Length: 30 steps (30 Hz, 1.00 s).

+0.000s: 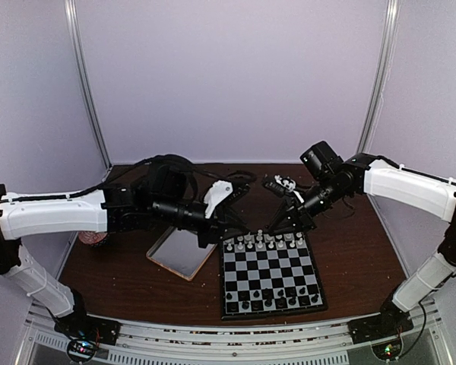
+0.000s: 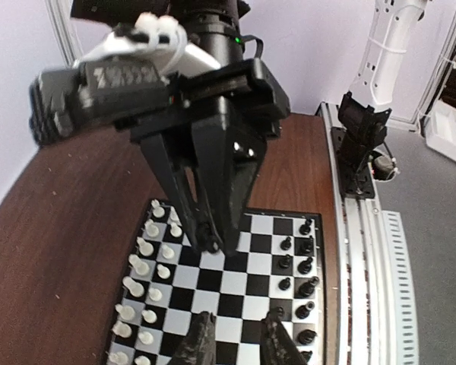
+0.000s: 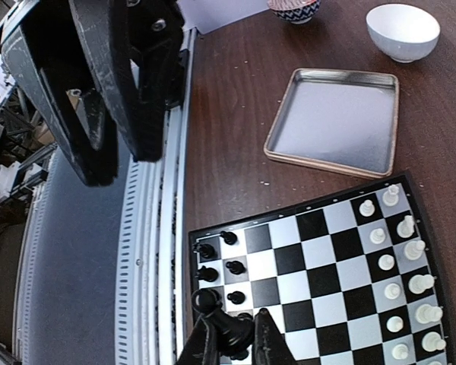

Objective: Set up the chess pieces on the board
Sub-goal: Pass from the right arm to the left

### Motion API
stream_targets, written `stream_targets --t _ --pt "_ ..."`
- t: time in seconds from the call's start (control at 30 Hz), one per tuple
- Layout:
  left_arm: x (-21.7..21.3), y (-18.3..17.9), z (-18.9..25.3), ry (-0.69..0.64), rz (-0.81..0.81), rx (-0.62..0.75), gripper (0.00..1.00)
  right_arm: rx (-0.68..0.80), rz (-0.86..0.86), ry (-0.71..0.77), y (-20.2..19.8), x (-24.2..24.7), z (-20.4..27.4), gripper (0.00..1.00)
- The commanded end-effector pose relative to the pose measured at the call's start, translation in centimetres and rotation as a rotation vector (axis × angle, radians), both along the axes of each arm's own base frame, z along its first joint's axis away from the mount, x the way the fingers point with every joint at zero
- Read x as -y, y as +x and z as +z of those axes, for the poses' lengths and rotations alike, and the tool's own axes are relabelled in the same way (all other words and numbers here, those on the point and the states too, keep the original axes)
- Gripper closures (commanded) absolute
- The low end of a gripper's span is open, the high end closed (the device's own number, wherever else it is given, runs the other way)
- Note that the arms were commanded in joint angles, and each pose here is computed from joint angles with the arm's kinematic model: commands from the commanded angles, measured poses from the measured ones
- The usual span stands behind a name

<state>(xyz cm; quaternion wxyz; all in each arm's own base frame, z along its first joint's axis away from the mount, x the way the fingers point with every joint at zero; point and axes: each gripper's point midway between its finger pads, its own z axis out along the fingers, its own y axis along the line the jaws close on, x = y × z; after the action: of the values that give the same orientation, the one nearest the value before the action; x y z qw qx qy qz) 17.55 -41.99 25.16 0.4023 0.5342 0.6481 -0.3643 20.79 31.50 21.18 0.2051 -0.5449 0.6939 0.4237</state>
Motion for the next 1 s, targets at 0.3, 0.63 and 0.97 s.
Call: stream_targets --t 0.3,0.63,0.97 --pt "4.0 -0.3 -0.3 0.200 -0.182 0.387 0.80 -0.168 0.100 0.102 -3.1 -0.2 1.0 0.88" --pt "5.2 -0.7 -0.9 0.217 -0.213 0.381 0.81 -0.182 0.097 0.099 -3.0 -0.3 0.5 0.88" --pt "6.0 -1.1 -1.2 0.221 -0.240 0.371 0.87 -0.183 0.093 0.086 -2.9 -0.3 0.1 0.88"
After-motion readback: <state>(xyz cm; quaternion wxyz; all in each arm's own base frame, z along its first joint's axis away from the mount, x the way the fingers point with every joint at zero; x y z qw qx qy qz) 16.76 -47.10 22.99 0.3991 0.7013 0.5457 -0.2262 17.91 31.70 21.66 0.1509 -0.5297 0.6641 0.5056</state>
